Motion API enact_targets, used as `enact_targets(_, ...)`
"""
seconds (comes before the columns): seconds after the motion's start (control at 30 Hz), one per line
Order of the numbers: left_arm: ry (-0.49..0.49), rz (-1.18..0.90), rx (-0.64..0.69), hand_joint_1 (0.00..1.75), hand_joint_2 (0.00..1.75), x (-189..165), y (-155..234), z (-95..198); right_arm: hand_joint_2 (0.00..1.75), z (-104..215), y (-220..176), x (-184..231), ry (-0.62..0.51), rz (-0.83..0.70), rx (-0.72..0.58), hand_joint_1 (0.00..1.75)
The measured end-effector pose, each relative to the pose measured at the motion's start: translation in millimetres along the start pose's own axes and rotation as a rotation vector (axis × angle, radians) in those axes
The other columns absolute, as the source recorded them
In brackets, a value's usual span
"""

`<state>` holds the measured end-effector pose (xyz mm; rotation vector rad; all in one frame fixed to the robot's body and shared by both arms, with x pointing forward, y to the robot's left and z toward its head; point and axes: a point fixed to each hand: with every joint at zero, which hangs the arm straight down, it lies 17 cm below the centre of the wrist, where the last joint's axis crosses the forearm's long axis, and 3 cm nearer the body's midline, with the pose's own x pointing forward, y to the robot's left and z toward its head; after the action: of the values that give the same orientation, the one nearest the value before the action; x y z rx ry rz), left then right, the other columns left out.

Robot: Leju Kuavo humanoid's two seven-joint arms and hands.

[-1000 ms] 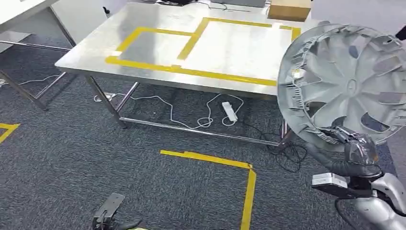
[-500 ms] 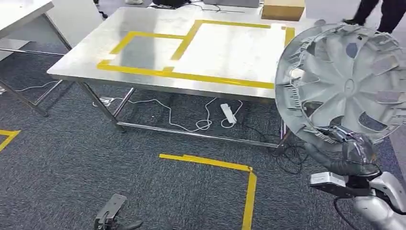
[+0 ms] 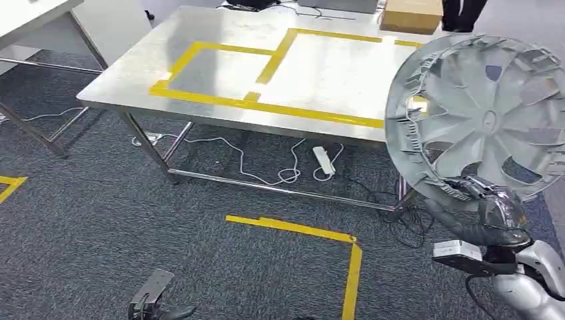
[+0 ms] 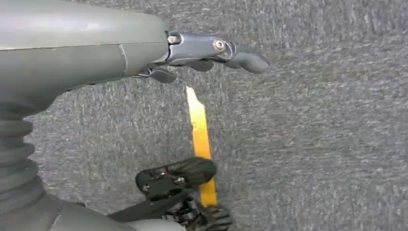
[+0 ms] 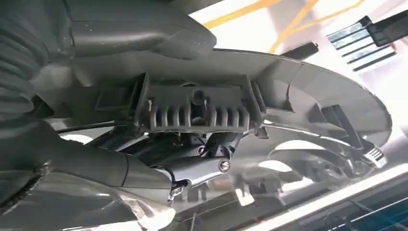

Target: Take the parts from the cabinet and place them on the table.

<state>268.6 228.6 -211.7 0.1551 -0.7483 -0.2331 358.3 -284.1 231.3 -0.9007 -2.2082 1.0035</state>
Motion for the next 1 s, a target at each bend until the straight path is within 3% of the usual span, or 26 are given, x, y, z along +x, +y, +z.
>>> enact_targets(1.0, 0.004, -0.002, 0.003, 0.00, 1.75, -5.5, 1.9, 1.5, 1.75, 1.9, 3.8, 2.3, 0.009, -0.015, 0.005, 1.75)
